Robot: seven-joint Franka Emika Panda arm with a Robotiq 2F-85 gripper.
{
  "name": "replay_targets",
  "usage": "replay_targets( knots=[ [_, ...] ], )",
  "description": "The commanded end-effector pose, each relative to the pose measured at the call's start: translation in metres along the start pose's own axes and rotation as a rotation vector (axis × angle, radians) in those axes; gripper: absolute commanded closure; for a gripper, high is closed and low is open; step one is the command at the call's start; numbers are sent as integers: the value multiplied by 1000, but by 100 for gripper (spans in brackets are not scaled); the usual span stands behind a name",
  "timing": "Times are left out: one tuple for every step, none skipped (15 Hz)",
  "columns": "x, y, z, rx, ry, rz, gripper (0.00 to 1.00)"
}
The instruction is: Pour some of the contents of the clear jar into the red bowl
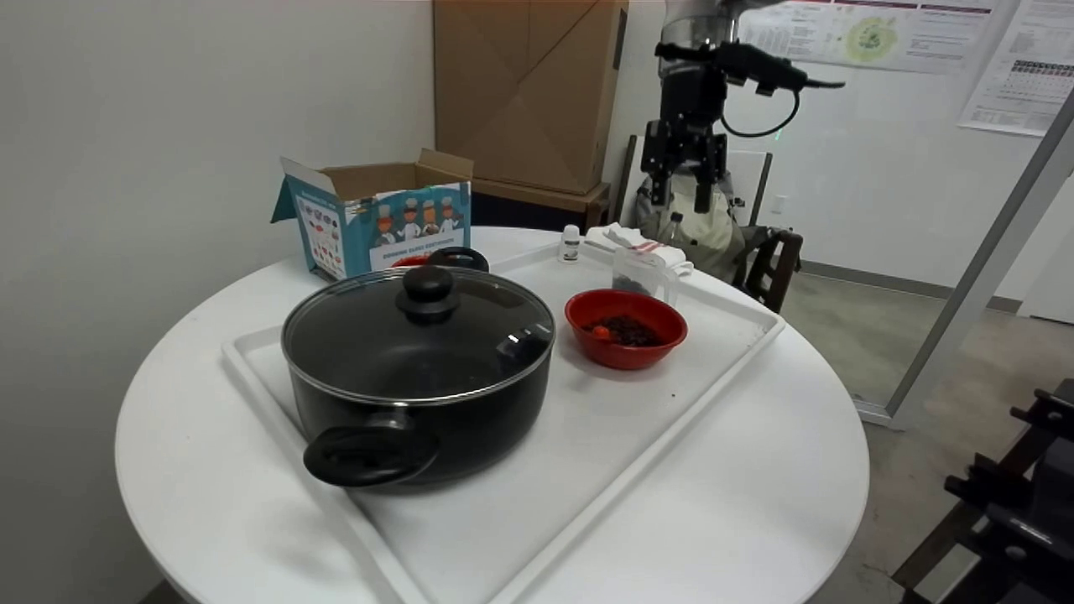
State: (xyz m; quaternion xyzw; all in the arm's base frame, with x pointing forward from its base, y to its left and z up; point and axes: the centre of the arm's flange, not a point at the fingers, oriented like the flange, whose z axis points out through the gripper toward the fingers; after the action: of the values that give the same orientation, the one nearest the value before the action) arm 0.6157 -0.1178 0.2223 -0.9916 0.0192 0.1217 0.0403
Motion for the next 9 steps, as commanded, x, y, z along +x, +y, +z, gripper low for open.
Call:
replay_targets(
  knots=[
    [-60,-63,-37,-11,-29,164,0],
    [-69,-82,-44,-22,-36,213,0],
    [-79,-102,-49,-50,-31,224,0],
    [-90,-123,-53,-70,-30,218,0],
    [-102,-144,-56,-88,-28,206,0],
    [-114,-166,-58,-107,-24,184,0],
    [-128,-186,-60,-124,-11,165,0],
    [-143,-207,-61,-145,-4,140,0],
    [-160,-226,-62,-173,18,126,0]
  ],
)
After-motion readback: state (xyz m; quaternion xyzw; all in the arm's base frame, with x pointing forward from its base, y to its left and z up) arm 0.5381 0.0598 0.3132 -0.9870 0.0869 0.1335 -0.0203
